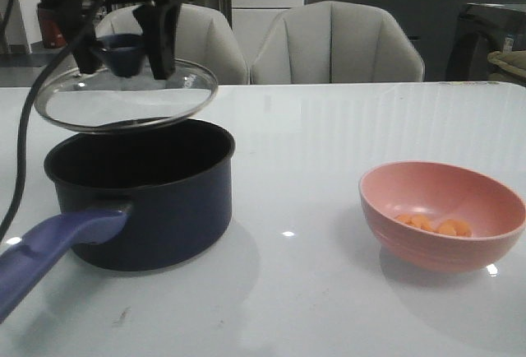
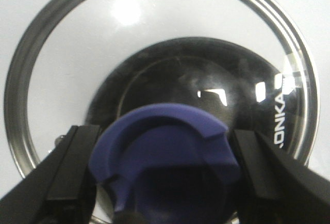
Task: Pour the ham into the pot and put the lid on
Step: 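Lift the glass lid off the saucepan with the left gripper, then set the glass lid down beside the saucepan and release it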
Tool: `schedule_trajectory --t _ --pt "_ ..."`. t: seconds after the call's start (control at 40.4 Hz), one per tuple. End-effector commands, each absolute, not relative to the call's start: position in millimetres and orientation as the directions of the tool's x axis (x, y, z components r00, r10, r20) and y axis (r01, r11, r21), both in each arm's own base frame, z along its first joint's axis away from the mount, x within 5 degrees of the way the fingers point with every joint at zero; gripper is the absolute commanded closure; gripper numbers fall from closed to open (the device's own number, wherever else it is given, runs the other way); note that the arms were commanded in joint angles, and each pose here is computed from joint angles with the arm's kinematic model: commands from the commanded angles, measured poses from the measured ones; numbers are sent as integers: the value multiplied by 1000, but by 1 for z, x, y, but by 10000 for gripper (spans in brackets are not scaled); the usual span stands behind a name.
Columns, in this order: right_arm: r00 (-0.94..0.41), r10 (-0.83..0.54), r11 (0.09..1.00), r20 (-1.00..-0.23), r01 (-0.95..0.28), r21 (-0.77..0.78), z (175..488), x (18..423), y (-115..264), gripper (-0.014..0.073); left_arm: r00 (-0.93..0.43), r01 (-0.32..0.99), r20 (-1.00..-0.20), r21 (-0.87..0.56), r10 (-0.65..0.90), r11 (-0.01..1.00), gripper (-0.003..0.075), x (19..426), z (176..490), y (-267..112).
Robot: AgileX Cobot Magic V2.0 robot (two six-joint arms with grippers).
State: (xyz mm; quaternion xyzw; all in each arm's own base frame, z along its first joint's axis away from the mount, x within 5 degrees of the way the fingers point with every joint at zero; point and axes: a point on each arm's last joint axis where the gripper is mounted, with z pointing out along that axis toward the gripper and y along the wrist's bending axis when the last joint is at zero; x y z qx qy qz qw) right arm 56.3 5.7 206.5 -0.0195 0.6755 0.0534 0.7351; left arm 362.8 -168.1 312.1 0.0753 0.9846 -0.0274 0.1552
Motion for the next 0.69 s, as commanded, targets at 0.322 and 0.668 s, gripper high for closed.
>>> schedule_trajectory --t 0.322,0.668 --pt "168 46 994 -985 -105 29 211 54 5 420 -920 -12 -391 -40 -27 999 524 328 362 -54" --pt "168 46 994 -985 -105 29 211 54 5 420 -926 -120 -344 -132 -159 984 524 305 313 16"
